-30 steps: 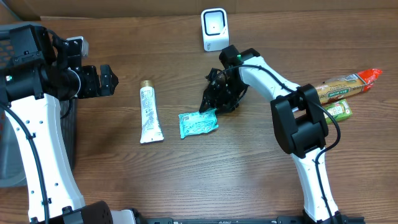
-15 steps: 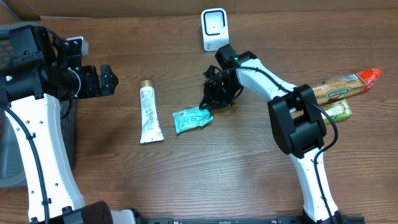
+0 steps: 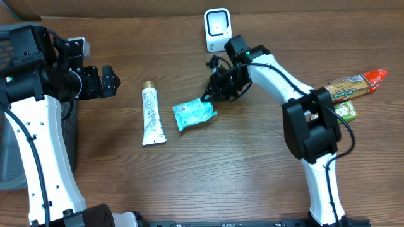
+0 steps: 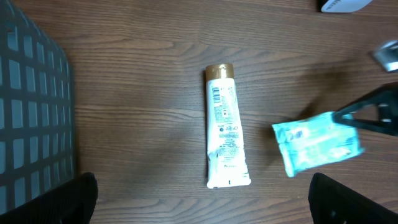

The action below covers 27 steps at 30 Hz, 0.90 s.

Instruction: Scan the item barcode

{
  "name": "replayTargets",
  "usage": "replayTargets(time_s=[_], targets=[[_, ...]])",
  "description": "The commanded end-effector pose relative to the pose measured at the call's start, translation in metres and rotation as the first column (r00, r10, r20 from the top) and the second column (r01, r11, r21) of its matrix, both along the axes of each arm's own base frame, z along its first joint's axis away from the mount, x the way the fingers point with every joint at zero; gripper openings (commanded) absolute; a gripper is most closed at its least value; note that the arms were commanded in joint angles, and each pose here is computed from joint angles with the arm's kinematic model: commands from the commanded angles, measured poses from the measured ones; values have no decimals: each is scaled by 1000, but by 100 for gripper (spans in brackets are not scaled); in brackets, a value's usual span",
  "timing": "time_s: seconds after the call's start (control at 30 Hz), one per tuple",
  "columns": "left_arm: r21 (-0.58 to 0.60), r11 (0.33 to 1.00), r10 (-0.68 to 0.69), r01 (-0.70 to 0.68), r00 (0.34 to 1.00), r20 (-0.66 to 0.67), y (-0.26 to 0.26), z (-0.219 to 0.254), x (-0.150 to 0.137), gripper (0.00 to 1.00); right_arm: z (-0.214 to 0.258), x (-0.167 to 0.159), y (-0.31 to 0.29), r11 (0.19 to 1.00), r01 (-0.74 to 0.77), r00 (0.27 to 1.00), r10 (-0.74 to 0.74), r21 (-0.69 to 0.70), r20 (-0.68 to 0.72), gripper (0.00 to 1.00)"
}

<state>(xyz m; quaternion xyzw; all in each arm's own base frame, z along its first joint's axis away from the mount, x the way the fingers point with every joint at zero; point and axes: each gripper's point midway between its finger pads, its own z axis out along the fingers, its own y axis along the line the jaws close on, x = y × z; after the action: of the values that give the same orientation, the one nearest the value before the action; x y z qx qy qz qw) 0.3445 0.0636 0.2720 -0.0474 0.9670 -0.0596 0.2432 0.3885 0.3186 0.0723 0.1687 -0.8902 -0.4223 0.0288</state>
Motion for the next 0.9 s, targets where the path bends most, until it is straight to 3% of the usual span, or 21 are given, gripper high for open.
replayTargets(time_s=[0.0,0.2,0.33,0.63,0.87], targets=[[17,1000,-22,22,1000,8,1,2,2,100,69,4,8,991,-39,991,23,127,130,4],[17,1000,-22,22,1000,9,1,2,2,100,77,1,9,985,-47,993,29,165,115,4],[17,1000,-22,22,1000,9,1,2,2,100,95,10,4,982,-42,984,9,185,179,4],[17,1000,-22,22,1000,8,1,2,2,100,190,27,-36,971,-23,894,-87,239,439,4],[17,1000,-22,22,1000,9,1,2,2,100,241,17,-56,963,-16,840,-133,268,526,4]])
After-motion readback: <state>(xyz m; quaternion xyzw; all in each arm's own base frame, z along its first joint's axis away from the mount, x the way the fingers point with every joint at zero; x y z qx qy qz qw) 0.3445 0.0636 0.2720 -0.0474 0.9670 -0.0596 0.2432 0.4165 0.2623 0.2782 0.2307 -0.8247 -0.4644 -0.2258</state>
